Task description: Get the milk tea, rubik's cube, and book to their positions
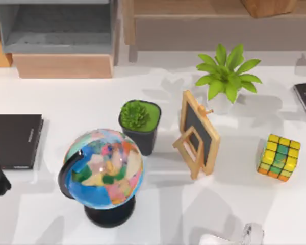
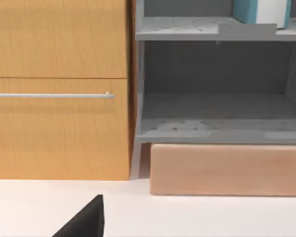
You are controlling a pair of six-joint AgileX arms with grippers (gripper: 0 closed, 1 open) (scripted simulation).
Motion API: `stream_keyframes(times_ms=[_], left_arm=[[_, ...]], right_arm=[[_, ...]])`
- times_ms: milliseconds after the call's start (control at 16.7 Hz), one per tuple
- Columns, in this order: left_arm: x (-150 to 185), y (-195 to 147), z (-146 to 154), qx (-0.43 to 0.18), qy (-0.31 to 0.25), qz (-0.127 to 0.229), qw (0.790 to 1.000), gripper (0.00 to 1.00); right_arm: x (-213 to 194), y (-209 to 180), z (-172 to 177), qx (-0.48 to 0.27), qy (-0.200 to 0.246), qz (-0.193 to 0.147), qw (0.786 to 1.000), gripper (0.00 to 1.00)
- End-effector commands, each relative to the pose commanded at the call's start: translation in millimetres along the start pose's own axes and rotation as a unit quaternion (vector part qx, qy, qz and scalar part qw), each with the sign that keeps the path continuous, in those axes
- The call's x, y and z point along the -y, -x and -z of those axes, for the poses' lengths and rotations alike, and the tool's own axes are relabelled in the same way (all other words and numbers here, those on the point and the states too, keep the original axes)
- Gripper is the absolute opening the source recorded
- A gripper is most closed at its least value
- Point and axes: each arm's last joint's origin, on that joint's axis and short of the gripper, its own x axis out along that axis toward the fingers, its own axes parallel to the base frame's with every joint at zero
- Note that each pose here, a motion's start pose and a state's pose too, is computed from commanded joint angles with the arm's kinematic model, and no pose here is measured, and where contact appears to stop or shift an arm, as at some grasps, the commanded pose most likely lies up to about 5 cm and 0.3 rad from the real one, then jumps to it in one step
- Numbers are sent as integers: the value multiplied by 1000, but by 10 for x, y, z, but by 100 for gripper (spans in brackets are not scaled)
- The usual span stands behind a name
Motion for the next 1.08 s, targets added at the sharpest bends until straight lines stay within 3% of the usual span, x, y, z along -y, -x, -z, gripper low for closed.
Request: stream_keyframes(times_ms=[240, 600, 840, 1080], left_arm=[[0, 0, 0, 0, 0, 0, 1000, 100], [0, 0, 0, 0, 0, 0, 1000, 100], [0, 0, 0, 0, 0, 0, 1000, 100], [0, 0, 0, 0, 0, 0, 1000, 100]], right_arm=[[-712, -118, 259, -181, -48, 41, 981, 100], [-1430, 41, 856, -393, -48, 166, 903, 100], [-1570, 139, 1147, -455, -33, 240, 857, 100], [-1578, 155, 1190, -463, -31, 252, 849, 100]])
